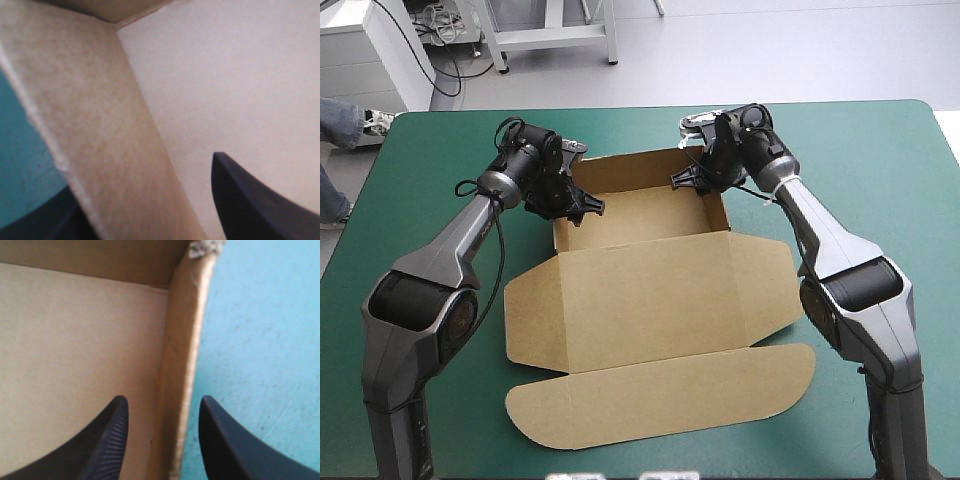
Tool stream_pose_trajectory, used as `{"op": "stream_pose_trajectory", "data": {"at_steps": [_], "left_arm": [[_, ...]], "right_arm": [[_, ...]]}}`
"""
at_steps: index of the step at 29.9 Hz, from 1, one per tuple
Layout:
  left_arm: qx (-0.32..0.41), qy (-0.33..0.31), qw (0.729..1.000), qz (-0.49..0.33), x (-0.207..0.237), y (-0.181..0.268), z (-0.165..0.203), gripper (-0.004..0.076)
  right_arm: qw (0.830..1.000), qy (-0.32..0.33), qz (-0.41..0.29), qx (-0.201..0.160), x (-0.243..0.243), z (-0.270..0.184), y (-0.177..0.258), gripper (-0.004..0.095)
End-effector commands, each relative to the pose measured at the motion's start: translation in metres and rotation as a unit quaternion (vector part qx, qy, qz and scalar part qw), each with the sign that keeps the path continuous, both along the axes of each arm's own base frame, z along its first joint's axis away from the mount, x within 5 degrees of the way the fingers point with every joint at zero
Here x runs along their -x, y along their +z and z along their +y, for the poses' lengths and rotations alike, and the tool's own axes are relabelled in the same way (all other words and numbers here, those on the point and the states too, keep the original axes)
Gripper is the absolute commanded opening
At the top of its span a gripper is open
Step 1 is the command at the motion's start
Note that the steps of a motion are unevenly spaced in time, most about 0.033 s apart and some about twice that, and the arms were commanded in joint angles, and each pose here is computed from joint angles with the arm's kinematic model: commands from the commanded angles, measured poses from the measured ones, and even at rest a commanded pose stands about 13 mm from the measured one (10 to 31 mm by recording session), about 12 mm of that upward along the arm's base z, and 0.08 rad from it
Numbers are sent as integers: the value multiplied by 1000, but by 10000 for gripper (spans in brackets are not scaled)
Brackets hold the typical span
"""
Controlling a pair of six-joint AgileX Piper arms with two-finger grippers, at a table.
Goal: Fold the box
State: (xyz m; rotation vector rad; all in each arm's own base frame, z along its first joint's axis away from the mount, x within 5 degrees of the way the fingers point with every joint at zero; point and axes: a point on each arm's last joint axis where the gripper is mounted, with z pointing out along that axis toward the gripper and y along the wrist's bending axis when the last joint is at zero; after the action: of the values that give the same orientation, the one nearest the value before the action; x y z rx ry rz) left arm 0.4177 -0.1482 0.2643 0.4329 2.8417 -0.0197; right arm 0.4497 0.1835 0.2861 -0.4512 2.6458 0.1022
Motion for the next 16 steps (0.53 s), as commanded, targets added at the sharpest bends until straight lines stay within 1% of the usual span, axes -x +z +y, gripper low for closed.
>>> {"op": "stream_pose_trajectory", "data": {"at_steps": [1, 5, 9, 16], "left_arm": [[17, -1, 999, -42, 10, 51, 0, 429], [33, -1, 997, -75, 14, 75, 1, 429], [49, -3, 993, -108, 27, 104, 5, 428], [68, -23, 979, -189, 71, 171, 21, 428]], "right_arm": [[996, -1, -81, -25, 11, -9, 63, 463], [994, -1, -107, -37, 18, -12, 85, 494], [990, -1, -131, -45, 31, -17, 109, 494], [980, -1, -188, -68, 65, -31, 163, 493]]}}
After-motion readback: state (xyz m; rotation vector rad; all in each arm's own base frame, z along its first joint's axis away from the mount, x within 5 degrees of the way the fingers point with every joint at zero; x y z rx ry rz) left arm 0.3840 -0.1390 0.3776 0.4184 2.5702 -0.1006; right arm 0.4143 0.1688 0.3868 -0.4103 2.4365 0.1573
